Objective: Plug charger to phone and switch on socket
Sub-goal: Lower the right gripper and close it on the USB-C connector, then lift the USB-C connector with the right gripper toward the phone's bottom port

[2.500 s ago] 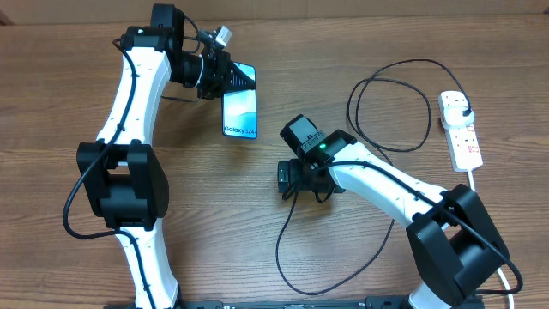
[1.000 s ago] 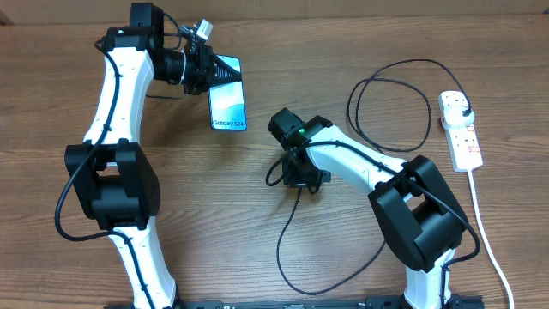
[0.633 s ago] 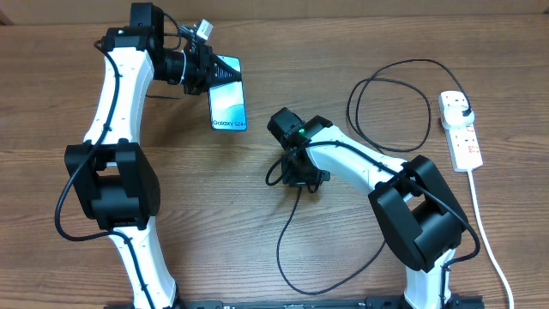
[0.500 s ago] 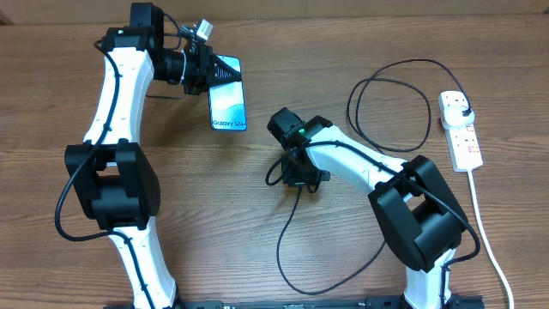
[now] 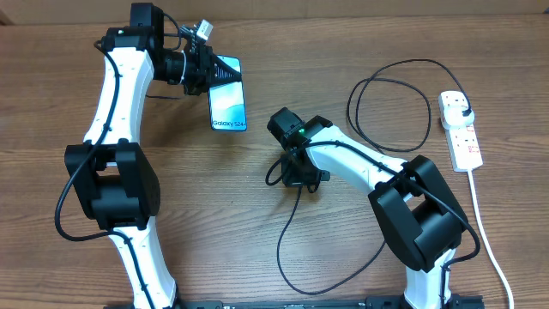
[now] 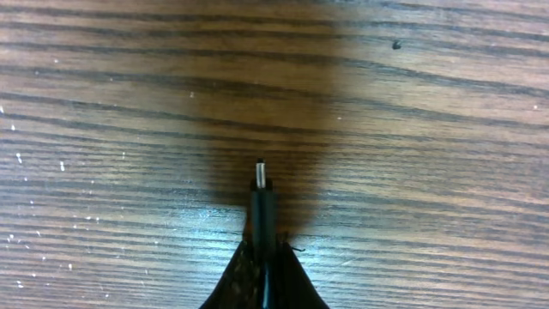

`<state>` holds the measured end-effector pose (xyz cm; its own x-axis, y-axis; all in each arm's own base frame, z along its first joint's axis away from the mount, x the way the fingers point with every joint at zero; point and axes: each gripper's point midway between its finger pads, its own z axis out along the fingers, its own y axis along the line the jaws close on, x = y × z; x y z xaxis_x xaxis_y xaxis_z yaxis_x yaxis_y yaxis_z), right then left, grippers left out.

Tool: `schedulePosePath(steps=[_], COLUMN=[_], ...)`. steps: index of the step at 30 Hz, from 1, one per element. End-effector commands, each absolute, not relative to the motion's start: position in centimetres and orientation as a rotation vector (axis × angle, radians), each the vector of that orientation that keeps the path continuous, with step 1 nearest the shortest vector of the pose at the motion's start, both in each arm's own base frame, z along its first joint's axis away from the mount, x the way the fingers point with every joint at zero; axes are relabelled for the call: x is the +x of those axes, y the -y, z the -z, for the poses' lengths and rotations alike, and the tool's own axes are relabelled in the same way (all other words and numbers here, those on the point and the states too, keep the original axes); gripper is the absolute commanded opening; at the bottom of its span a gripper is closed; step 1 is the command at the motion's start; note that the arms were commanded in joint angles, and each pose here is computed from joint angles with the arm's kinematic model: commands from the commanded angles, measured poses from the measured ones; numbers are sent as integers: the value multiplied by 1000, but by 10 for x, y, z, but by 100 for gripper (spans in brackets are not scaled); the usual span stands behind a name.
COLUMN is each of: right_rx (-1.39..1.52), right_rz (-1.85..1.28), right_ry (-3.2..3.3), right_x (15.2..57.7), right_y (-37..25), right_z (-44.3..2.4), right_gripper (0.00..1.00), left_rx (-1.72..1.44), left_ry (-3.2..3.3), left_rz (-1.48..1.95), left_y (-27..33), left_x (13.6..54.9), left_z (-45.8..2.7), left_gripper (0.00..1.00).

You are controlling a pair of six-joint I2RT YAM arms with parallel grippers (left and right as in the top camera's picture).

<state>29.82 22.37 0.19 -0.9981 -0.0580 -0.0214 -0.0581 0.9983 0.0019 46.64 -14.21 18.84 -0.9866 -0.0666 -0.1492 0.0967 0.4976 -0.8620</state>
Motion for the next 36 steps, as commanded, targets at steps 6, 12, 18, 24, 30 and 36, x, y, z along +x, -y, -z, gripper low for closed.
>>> schedulePosePath(steps=[6, 12, 18, 24, 30, 36], right_rx=[-86, -76, -36, 27, -22, -365], right_rz=[-35, -297, -626, -1047, -1573, -2037], right_ry=[-3097, -3110, -3108, -3070, -2879, -2494], right_x=[308, 314, 324, 335, 351, 355], right_y=[-230, -259, -281, -291, -304, -322], right_z=[-6, -19, -36, -60, -107, -172], right_gripper=[4, 4, 4, 4, 4, 4], left_rx=[19, 47, 92, 96, 90, 65], left_ry=[-2544, -2476, -2351, -2270, -2208, -2173], left_rz=[1580, 1670, 1780, 1836, 1883, 1923], left_y=[148, 152, 150, 138, 129, 126], left_x=[463, 463, 467, 471, 474, 484], left_z=[-202, -214, -234, -245, -255, -265], left_gripper=[4, 4, 4, 4, 4, 4])
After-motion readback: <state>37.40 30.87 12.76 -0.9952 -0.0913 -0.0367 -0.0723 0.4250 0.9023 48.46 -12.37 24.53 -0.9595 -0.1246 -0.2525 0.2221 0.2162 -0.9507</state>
